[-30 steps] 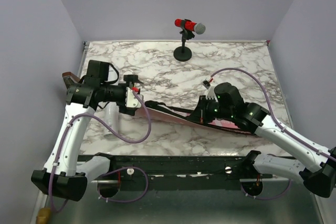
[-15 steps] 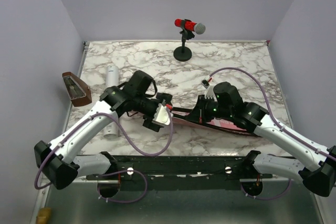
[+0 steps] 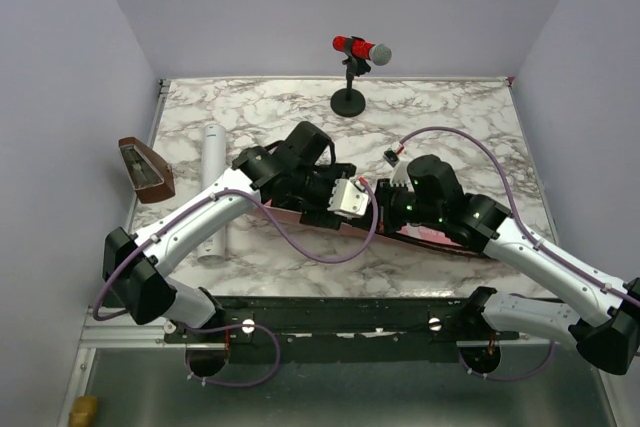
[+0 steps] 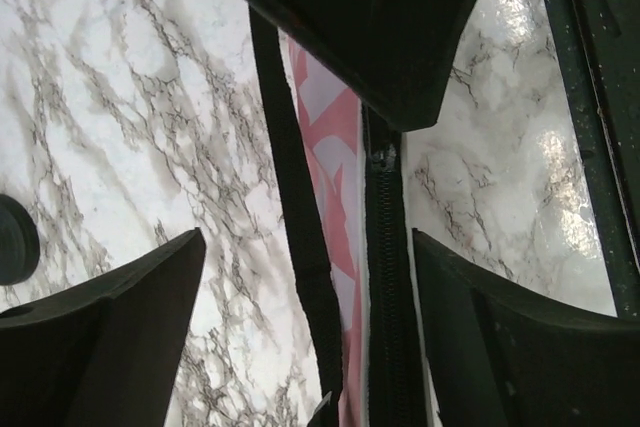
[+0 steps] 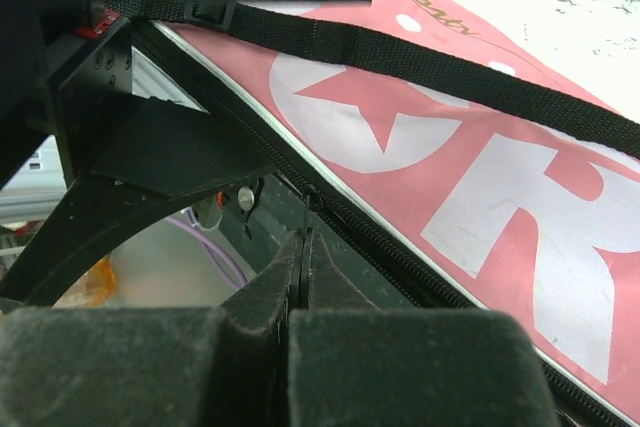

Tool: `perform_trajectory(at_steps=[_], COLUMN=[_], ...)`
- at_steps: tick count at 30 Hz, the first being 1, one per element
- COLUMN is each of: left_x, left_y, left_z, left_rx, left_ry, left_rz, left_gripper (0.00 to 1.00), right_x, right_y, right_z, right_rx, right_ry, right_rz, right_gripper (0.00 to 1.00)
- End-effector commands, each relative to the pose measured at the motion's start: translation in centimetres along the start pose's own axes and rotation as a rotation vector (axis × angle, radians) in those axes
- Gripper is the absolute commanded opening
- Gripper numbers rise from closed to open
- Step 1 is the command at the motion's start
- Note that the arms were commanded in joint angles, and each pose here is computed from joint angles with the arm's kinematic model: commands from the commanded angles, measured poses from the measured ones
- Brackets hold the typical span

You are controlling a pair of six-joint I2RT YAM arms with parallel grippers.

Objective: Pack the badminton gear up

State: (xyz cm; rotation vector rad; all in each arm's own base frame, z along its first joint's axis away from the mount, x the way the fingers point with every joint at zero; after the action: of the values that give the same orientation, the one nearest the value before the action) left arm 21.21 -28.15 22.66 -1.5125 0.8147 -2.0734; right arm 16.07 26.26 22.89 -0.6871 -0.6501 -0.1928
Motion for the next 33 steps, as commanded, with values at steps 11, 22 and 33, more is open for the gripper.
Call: perform_trajectory(at_steps=[11,22,33], left_x=[-1.2,0.0,-5.2], left_y=[0.5,-2.4,-4.7], left_z=[-1.4,0.0,1.5], left_rx=[-0.032,0.013,0.073], left_ry=[0.007,0.042,0.034], left_rz=[0.072,0.064,0.127], left_gripper=[0.1,0.0,0.0], right_x=[2.9,3.0,1.9], right_y=[-1.4,-3.6,-4.5], right_z=[1.4,0.1,-1.8], right_rx=[0.009,-0.098,-0.184], right_ry=[-0.027,-0.022,0.013], right_rz=[-0.104,-0.147,-0.153], right_gripper=[0.0,0.0,0.01])
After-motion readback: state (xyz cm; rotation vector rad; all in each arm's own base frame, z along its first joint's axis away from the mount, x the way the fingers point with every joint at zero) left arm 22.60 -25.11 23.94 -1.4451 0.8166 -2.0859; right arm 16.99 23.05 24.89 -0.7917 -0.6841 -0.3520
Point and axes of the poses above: each gripper's point midway between its finger pads, its own y axis out along the fingers, its own z axis along the line the jaws close on, x = y × z, the point moved 2 cm from there along -y, back along the fingers, and after that the axes turned 6 degrees about -y, right-handed, at the moved point
